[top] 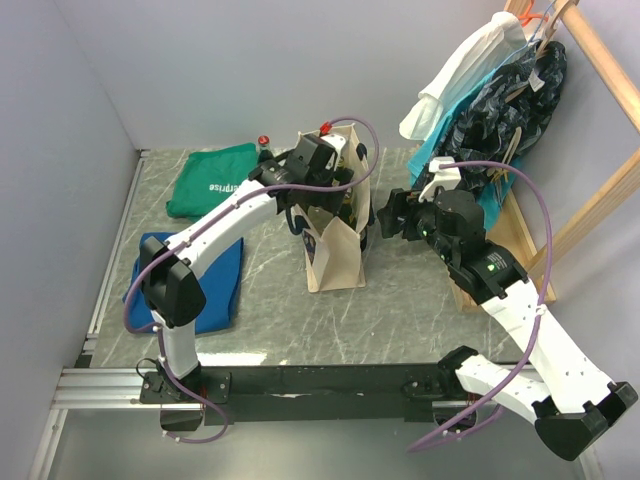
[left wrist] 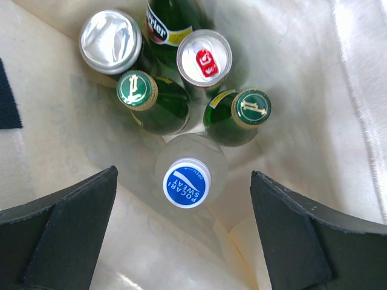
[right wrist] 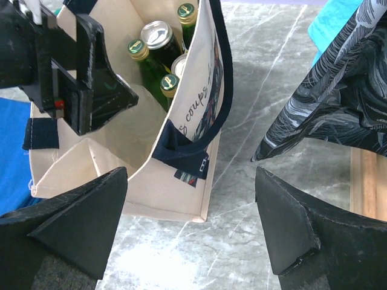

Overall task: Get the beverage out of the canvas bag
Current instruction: Take out the drink from the canvas bag.

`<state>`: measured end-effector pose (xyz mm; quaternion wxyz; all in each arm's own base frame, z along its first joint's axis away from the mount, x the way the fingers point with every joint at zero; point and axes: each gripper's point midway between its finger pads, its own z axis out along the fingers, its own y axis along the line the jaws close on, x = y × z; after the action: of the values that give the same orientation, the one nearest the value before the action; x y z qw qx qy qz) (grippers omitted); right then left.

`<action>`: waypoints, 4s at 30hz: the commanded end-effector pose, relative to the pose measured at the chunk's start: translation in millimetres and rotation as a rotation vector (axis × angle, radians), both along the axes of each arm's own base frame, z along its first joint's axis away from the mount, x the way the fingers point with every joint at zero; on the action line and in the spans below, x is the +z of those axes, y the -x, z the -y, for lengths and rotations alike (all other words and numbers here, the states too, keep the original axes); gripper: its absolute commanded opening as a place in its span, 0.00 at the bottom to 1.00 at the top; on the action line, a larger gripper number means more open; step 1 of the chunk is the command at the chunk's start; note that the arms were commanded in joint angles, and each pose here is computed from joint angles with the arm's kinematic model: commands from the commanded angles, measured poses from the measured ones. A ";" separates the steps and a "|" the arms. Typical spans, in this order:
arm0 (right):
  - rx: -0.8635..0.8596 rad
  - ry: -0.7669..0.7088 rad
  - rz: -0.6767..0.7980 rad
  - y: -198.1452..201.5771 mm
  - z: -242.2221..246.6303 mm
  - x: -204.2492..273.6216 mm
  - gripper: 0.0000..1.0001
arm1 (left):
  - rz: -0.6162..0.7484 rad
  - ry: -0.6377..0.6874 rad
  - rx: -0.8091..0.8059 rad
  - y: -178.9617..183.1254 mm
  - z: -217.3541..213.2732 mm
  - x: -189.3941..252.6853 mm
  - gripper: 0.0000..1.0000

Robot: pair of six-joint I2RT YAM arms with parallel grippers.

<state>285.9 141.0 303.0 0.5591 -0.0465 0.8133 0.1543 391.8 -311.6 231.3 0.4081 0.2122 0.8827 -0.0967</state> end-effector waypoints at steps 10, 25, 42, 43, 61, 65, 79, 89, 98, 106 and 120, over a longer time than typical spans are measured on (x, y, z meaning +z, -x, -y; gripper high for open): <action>0.006 -0.035 0.031 1.2 -2.9 12.1 0.89 | 0.008 0.049 -0.004 2.9 2.7 9.1 0.95; 0.009 -0.023 0.025 -1.6 -4.1 8.3 0.89 | -0.009 0.050 -0.012 0.7 7.4 5.6 0.66; -0.002 -0.008 0.012 -6.1 -3.9 2.6 0.89 | -0.030 0.023 -0.007 -2.0 8.6 -6.5 0.62; -0.004 -0.006 0.009 -6.7 -3.9 1.7 0.89 | -0.030 0.023 -0.005 -2.4 8.7 -6.6 0.62; -0.002 -0.005 -0.001 -9.6 -6.4 -1.4 0.89 | -0.024 0.019 -0.009 -3.3 8.7 -6.9 0.39; -0.002 -0.005 -0.003 -9.4 -6.3 -2.7 0.89 | -0.028 0.017 -0.010 -2.5 8.3 -7.6 0.29; -0.007 -0.005 -0.003 -7.4 -4.3 -3.5 0.89 | -0.008 0.034 -0.002 -5.0 9.3 5.3 0.01; -0.016 -0.015 0.002 -5.9 -2.9 -3.8 0.89 | 0.093 0.124 -0.031 -2.8 11.6 47.4 0.01; -0.018 -0.014 -0.005 -4.9 -2.1 -7.9 0.89 | 0.129 0.155 -0.048 -5.3 16.5 67.4 0.01; -0.009 -0.029 0.000 -5.9 -5.5 -4.9 0.89 | 0.153 0.178 -0.074 -3.7 20.1 86.3 0.01; -0.013 -0.044 0.008 -4.9 -4.8 -1.3 0.88 | 0.177 0.231 -0.103 5.1 21.6 109.7 0.01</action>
<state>290.8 145.0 288.5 0.5447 -0.0364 0.8232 0.1558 385.6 -324.0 229.6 0.3862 0.2357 0.8830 -0.1244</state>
